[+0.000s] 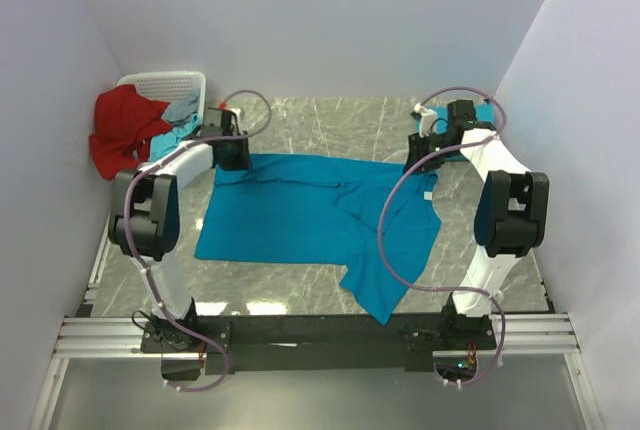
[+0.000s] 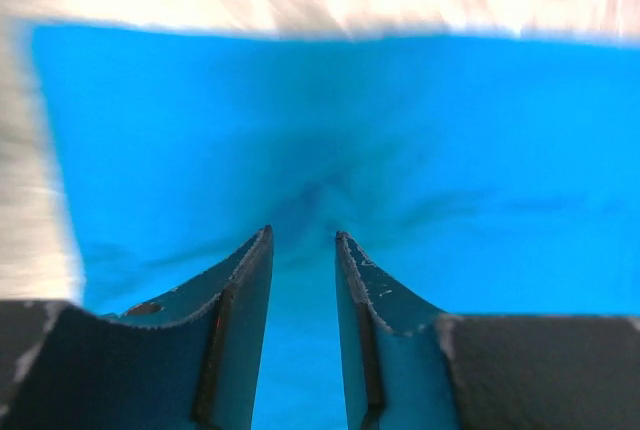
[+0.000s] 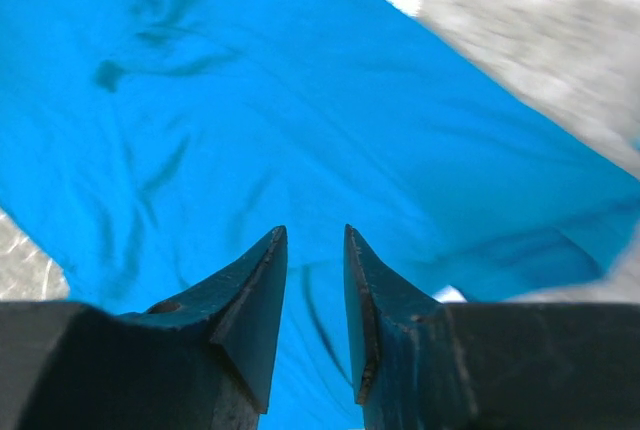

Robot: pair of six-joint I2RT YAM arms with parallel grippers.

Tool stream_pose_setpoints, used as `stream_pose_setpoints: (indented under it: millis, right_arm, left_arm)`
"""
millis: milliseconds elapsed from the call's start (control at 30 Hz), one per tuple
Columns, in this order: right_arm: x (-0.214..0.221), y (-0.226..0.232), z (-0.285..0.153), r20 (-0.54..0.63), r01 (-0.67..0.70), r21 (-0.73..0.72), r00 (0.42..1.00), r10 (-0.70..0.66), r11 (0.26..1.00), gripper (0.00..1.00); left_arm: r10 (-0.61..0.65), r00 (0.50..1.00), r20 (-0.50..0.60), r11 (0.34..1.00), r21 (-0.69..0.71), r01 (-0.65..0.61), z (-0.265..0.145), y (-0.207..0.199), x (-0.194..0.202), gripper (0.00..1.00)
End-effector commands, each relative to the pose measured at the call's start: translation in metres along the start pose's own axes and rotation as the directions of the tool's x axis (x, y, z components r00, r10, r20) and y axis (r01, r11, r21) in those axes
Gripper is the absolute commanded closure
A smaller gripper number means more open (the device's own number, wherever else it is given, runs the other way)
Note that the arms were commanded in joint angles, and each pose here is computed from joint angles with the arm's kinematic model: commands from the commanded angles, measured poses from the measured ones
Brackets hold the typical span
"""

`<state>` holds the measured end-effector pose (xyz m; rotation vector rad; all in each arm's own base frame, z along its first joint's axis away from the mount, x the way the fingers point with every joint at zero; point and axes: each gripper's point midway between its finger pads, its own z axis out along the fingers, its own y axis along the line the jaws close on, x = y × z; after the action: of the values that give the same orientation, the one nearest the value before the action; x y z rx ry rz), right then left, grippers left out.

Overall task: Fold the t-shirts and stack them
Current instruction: Fold the tshirt

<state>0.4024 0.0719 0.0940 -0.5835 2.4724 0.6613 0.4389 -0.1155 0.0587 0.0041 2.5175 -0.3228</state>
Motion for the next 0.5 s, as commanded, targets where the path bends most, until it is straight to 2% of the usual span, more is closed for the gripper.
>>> stream_pose_setpoints:
  millis: [0,233,467]
  right_arm:
    - [-0.015,-0.025,-0.019,0.069,-0.041,0.072,0.997,0.036,0.997,0.62]
    - [0.002,-0.060,-0.019,0.031,-0.127,0.178,0.992,0.124,0.976,0.58]
    - [0.011,-0.095,0.003,0.026,-0.211,0.293,0.977,0.213,0.932,0.56]
  left_arm:
    - [-0.059,0.980,0.189,0.997,-0.041,0.068,-0.023,0.010,-0.057,0.62]
    - [-0.073,0.988,0.140,0.990,-0.111,0.089,0.006,0.031,-0.055,0.63]
    - [-0.078,0.983,0.165,0.987,-0.129,0.100,0.004,0.050,-0.060,0.62]
